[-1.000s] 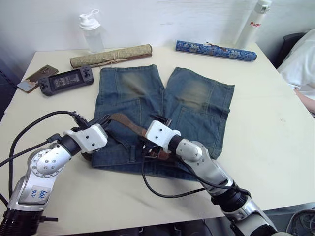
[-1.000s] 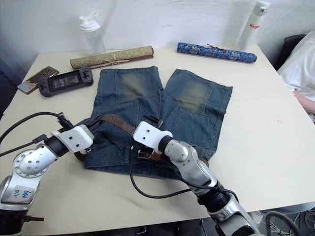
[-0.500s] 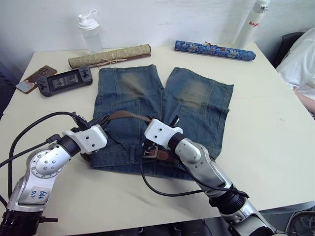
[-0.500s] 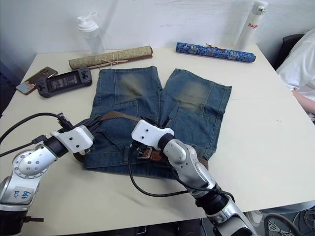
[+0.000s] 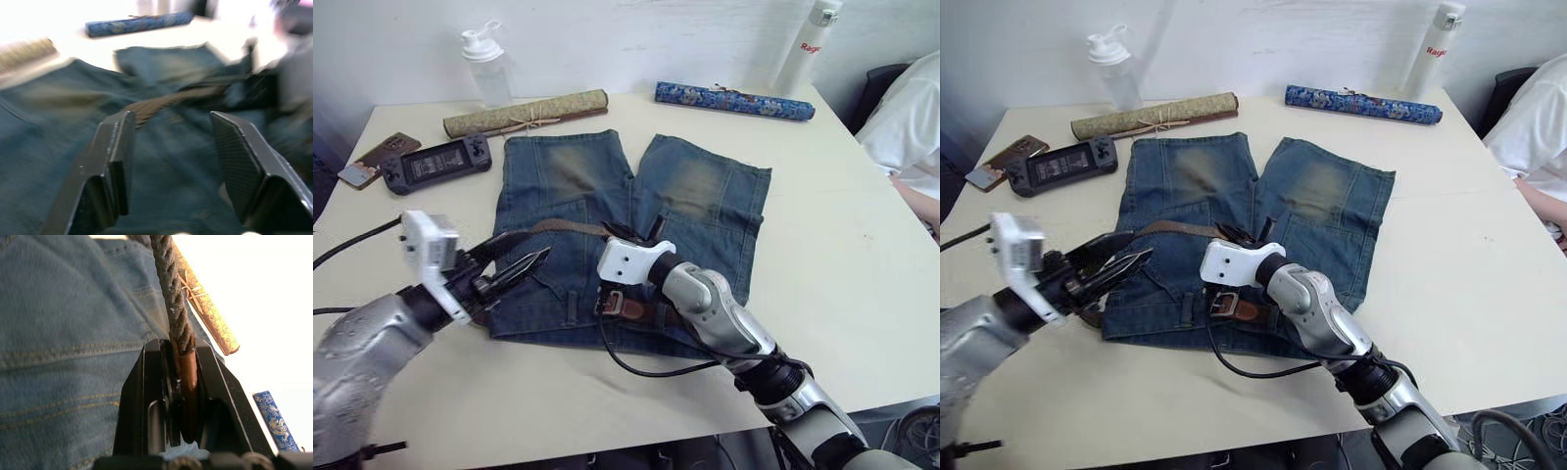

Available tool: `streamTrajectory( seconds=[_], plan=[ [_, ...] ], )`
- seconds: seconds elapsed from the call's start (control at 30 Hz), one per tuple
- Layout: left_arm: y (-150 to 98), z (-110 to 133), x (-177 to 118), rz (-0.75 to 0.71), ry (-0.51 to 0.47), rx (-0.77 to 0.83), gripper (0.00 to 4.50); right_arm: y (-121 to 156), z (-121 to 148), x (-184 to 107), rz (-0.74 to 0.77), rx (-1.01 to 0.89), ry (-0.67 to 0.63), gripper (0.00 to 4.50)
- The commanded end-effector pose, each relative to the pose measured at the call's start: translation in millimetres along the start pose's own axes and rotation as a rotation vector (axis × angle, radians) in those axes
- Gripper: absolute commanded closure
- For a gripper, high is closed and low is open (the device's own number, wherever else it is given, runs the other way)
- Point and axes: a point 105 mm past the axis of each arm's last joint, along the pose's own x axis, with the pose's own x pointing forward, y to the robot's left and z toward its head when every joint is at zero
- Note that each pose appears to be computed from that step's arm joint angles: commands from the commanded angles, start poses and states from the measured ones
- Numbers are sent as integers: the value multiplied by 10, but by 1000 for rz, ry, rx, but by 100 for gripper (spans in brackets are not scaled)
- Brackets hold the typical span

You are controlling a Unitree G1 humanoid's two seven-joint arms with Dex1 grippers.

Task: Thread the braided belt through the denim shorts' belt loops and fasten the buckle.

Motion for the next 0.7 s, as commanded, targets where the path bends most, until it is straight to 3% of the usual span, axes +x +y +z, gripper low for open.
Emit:
streamTrajectory(
  seconds=[0.03,0.13,0.3,0.43,0.7],
  plan=[
    [-252,-33,-56,-81,-132,-453,175,-33,238,96,-15,-69,-100,450],
    [-114,-184,41,61,-244,-779,175,-7,326,138,-25,-126,-147,450],
    [20,-328,243,243,-359,-1062,175,13,382,150,-62,-179,-187,450],
    [87,-314,291,304,-406,-1144,175,7,417,145,-80,-209,-203,450],
    [153,-292,229,314,-447,-1144,175,36,386,151,-74,-214,-191,450]
  ],
)
